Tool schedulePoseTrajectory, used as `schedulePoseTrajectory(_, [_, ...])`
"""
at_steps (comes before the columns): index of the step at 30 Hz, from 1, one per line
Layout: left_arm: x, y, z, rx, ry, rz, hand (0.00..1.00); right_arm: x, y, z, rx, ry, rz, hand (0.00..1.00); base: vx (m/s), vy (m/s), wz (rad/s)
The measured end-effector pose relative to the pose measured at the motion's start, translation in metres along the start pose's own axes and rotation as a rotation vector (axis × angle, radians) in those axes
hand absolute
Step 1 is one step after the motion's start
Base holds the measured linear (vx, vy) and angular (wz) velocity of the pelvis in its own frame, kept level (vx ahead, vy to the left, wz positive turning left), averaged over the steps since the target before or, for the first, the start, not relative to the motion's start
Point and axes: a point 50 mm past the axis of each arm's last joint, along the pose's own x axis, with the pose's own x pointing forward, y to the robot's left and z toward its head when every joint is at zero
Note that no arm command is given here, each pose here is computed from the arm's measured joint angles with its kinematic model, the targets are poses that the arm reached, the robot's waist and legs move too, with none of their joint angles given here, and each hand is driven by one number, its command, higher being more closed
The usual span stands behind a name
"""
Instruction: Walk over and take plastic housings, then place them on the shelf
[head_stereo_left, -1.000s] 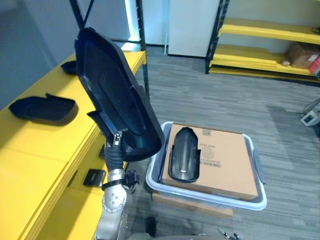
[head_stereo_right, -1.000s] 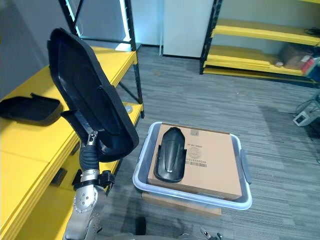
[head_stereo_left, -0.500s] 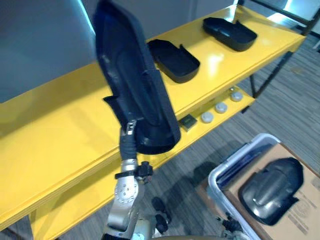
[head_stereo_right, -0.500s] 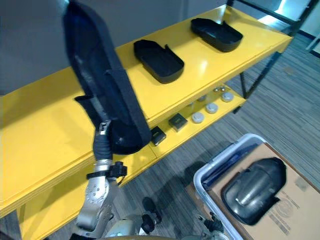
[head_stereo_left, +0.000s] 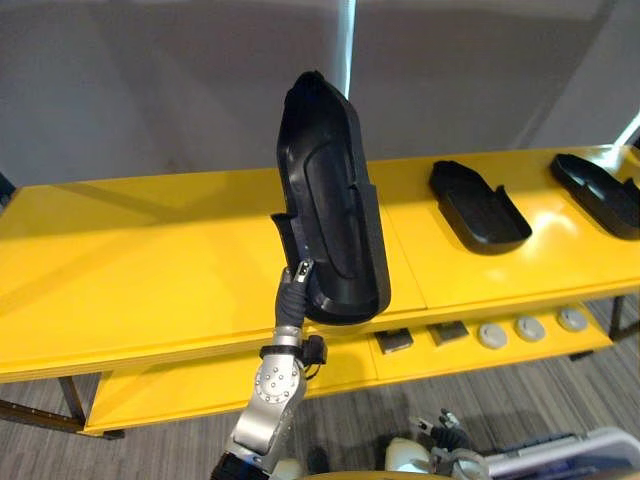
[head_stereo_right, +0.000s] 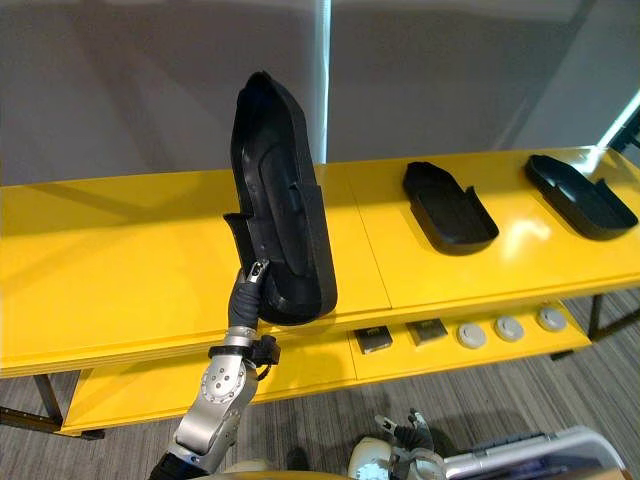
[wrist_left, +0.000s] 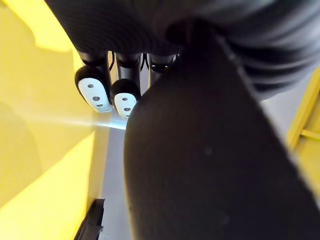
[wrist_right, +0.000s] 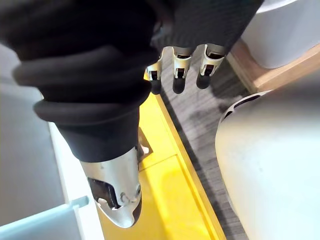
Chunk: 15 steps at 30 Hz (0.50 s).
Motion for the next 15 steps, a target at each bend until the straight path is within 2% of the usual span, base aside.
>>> schedulePoseTrajectory(7, [0.005,0.023,0.003,0.073,-0.023,0.107,1.00,-0.004,0.002,-0.005,-0.028,0.000,0.017,0.00,0.18,-0.097,-0.10])
schedulePoseTrajectory(12, [0.010,0.062,-0.013,0.259,0.067,0.308,1.00,-0.004,0.004,-0.004,-0.049,-0.006,0.026,0.00,0.05,-0.028,0.01])
schedulePoseTrajectory(15, [0.012,0.077,-0.022,0.319,0.128,0.379,1.00,-0.003,0.005,-0.002,-0.057,-0.011,0.030,0.00,-0.04,-0.016,0.01])
